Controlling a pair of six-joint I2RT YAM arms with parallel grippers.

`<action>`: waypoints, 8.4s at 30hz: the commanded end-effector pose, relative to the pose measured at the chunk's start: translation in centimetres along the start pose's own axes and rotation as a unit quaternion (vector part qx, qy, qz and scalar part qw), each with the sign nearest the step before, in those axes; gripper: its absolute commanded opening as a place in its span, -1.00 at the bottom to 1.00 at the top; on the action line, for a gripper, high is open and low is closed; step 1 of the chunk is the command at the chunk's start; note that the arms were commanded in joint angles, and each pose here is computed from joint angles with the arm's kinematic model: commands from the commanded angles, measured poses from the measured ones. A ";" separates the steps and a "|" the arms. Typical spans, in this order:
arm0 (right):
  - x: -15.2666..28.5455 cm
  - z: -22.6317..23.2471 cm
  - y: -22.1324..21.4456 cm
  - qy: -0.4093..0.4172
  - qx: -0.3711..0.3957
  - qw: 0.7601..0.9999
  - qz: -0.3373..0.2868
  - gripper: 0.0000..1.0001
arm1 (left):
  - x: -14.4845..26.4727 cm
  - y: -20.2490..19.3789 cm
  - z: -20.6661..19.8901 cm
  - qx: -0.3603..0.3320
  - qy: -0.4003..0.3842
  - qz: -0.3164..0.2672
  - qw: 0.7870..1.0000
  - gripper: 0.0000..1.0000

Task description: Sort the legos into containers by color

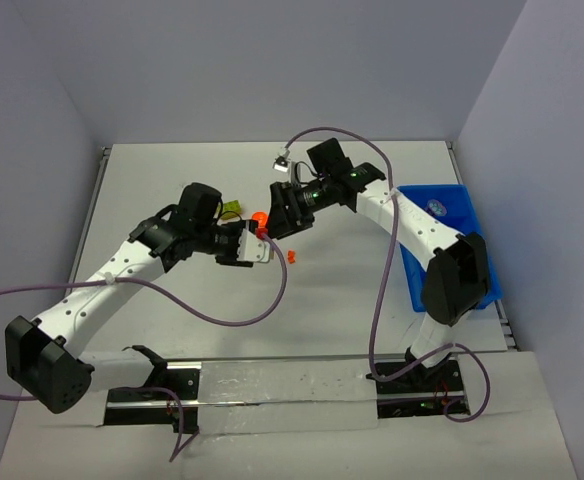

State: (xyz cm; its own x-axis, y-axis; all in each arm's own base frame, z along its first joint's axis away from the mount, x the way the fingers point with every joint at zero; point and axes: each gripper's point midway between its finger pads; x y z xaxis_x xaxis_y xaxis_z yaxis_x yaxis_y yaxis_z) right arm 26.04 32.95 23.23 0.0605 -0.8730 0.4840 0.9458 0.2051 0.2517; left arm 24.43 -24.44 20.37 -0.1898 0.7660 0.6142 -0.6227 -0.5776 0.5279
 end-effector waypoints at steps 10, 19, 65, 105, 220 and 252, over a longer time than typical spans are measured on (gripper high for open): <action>-2.6 0.4 -1.3 0.044 -0.012 0.998 0.050 0.16 | 0.0 1.5 1.8 -0.017 0.027 -0.016 0.999 -1.00; -2.5 0.6 -1.0 0.045 -0.008 0.998 0.048 -0.15 | -0.2 1.6 1.2 -0.017 0.017 -0.021 0.999 -0.99; -0.3 1.1 0.0 0.075 -0.021 0.997 0.025 -1.00 | -0.6 1.5 0.1 0.012 0.008 -0.018 1.000 0.74; 10.2 10.9 6.9 0.276 0.060 0.943 -0.176 -1.00 | 8.7 6.6 15.9 0.572 0.096 -0.432 0.691 0.68; 32.8 -34.1 6.4 -0.534 -0.069 0.832 -0.133 0.32 | 5.3 -14.1 11.7 0.562 0.293 0.068 0.771 0.99; 25.5 -14.7 8.8 -0.346 0.033 0.914 -0.211 1.00 | -4.6 -25.1 9.7 0.401 0.040 0.120 0.908 0.52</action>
State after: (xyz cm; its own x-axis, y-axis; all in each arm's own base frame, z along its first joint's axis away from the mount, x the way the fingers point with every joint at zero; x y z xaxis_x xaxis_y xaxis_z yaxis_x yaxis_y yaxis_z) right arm 41.50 5.87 24.83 -0.5416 -0.3799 0.7498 0.8142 -0.0155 0.5803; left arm 49.45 -15.24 10.64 -0.4211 0.5325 0.7343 0.2340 -0.7184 0.6551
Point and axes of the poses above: each gripper's point midway between its finger pads, its own x axis back along the fingers, its own z axis along the line the jaws close on, y = z × x, and after that the axes turned 14 degrees about -x, right-handed
